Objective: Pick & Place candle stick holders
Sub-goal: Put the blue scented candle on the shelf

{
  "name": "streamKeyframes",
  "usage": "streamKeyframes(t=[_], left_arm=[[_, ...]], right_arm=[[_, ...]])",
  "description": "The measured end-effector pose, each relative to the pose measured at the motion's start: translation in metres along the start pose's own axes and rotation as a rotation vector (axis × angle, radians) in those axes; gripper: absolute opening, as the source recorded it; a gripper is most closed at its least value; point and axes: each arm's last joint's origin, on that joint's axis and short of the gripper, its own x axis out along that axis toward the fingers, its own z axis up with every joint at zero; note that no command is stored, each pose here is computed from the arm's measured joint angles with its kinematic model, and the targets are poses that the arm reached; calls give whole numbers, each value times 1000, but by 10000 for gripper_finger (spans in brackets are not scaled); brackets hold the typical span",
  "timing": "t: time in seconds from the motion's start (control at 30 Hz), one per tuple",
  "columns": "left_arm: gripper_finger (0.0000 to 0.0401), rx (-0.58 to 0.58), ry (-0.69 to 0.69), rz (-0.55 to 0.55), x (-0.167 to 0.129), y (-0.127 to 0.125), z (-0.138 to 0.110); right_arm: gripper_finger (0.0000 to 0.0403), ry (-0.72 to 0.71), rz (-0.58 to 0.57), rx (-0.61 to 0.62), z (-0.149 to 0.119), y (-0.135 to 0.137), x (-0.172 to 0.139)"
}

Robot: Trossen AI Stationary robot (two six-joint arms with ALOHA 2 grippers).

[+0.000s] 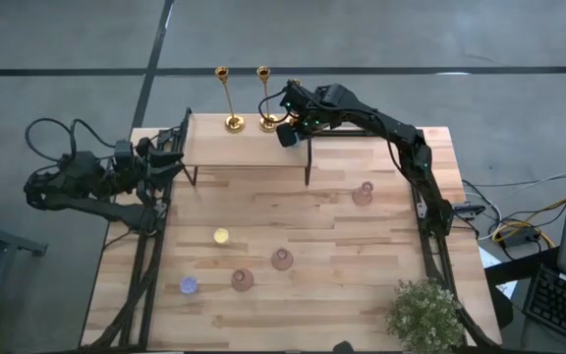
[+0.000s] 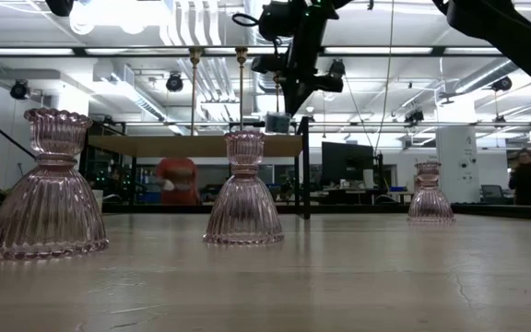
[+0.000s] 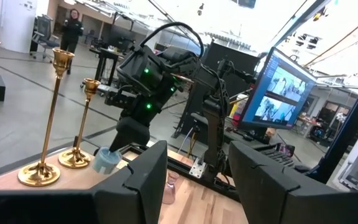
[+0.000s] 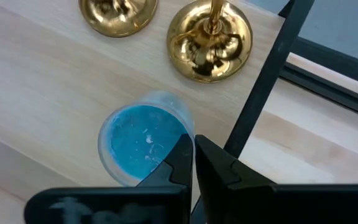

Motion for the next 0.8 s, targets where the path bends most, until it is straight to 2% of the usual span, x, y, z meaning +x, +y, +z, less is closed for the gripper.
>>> streamKeyframes(t=[0.33,0.6,0.8], left_arm=[[177,0,0,0,0,0,0],[177,0,0,0,0,0,0],[177,6,11,3,0,0,-1]], right_arm=[[11,0,0,1,1,-1,0],[64,-8,-1,4,1,0,1],[91,-21,-1,-71,-3,4,-4]])
